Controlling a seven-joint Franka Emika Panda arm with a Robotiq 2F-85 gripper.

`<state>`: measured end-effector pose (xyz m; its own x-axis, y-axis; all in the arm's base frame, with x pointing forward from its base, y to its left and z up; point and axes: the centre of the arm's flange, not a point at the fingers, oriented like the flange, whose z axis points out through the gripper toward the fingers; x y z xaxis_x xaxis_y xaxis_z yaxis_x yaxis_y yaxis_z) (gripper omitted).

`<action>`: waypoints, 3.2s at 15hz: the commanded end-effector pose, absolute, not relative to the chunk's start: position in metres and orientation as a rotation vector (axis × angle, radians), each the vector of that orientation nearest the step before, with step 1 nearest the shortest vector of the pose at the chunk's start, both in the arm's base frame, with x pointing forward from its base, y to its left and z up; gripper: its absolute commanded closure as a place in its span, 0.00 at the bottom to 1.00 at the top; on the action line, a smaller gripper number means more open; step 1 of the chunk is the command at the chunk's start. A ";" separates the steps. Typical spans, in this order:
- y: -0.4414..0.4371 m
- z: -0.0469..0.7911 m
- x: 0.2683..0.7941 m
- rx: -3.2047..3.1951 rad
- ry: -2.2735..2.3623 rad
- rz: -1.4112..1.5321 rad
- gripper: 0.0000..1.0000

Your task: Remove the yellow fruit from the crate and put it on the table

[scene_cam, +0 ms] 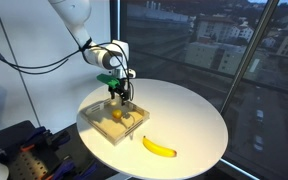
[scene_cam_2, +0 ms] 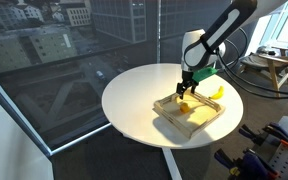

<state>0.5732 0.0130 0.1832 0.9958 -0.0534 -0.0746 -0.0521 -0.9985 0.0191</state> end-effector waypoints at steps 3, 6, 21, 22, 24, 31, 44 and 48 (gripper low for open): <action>0.014 0.173 0.564 3.094 -0.067 -0.123 0.00; 0.014 0.168 0.560 3.095 -0.057 -0.119 0.00; 0.011 0.141 0.560 3.089 -0.062 -0.048 0.00; 0.011 0.139 0.560 3.088 -0.063 -0.047 0.00; 0.010 0.135 0.560 3.088 -0.062 -0.045 0.00; 0.009 0.126 0.559 3.087 -0.064 -0.051 0.00; 0.008 0.116 0.558 3.082 -0.064 -0.073 0.00; 0.008 0.114 0.560 3.084 -0.064 -0.077 0.00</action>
